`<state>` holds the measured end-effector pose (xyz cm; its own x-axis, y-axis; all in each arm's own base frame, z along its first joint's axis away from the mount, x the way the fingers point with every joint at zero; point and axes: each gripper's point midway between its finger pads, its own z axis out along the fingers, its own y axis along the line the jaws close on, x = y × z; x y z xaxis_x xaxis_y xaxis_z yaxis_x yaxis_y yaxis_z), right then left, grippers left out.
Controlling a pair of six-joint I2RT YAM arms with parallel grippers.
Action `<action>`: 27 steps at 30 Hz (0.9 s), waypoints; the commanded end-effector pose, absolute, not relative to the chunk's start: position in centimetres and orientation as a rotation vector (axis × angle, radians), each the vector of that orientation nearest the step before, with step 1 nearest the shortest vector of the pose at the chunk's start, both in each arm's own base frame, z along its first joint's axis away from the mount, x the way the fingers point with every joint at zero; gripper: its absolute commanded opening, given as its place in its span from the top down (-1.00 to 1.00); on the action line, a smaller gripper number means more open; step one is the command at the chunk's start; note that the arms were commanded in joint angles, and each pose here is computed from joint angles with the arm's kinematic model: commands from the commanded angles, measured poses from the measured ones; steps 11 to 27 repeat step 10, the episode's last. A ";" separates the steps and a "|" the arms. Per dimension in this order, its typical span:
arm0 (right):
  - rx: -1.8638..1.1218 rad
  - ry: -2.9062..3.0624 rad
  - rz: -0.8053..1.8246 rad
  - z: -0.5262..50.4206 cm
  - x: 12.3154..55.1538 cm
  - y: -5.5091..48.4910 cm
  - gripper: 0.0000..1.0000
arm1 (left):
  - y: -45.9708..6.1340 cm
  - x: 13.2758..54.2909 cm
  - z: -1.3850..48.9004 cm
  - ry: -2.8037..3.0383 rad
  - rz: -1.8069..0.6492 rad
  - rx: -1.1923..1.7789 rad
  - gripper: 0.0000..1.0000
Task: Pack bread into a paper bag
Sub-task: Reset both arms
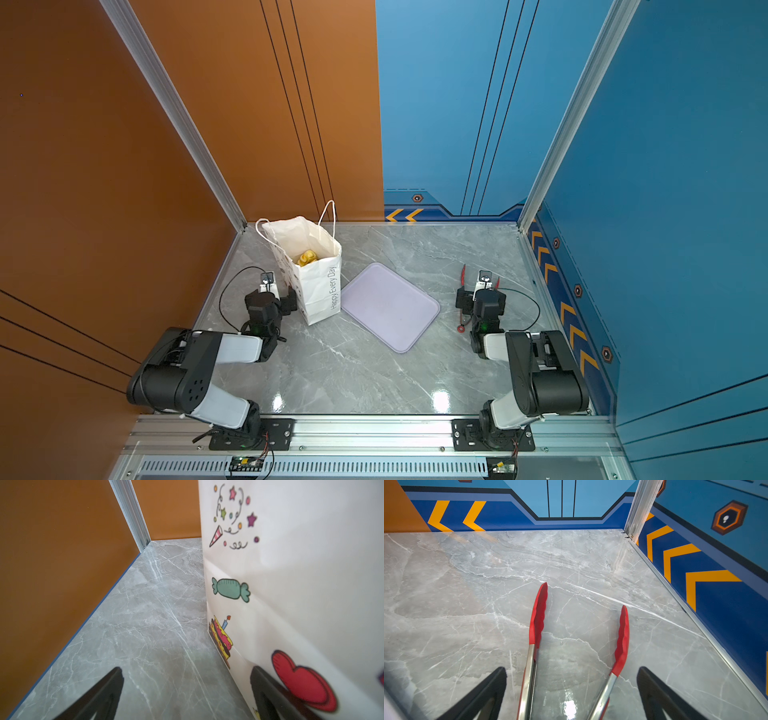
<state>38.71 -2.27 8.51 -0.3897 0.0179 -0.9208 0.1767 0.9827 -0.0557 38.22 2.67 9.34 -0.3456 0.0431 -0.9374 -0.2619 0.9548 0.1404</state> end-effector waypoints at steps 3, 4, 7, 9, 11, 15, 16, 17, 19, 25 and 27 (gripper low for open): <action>0.134 1.959 -0.117 9.0 39.3 -1.8 -1.00 | 2.4 38.7 9.2 1.914 0.279 -0.150 -0.97; 0.134 1.959 -0.118 9.0 39.3 -1.8 -1.00 | 2.4 38.7 9.2 1.915 0.279 -0.150 -0.97; 0.132 1.959 -0.116 9.0 39.3 -1.7 -1.00 | 2.4 38.7 9.2 1.916 0.276 -0.150 -0.97; 0.133 1.961 -0.117 9.0 39.3 -1.8 -1.00 | 2.5 38.7 9.2 1.918 0.273 -0.150 -0.97; 0.132 1.960 -0.115 8.9 39.3 -1.8 -1.00 | 2.4 38.7 9.1 1.919 0.272 -0.147 -0.97; 0.132 1.960 -0.115 8.9 39.3 -1.8 -1.00 | 2.4 38.7 9.1 1.919 0.272 -0.147 -0.97; 0.132 1.960 -0.115 8.9 39.3 -1.8 -1.00 | 2.4 38.7 9.1 1.919 0.272 -0.147 -0.97; 0.132 1.960 -0.115 8.9 39.3 -1.8 -1.00 | 2.4 38.7 9.1 1.919 0.272 -0.147 -0.97; 0.132 1.960 -0.115 8.9 39.3 -1.8 -1.00 | 2.4 38.7 9.1 1.919 0.272 -0.147 -0.97; 0.132 1.960 -0.115 8.9 39.3 -1.8 -1.00 | 2.4 38.7 9.1 1.919 0.272 -0.147 -0.97; 0.132 1.960 -0.115 8.9 39.3 -1.8 -1.00 | 2.4 38.7 9.1 1.919 0.272 -0.147 -0.97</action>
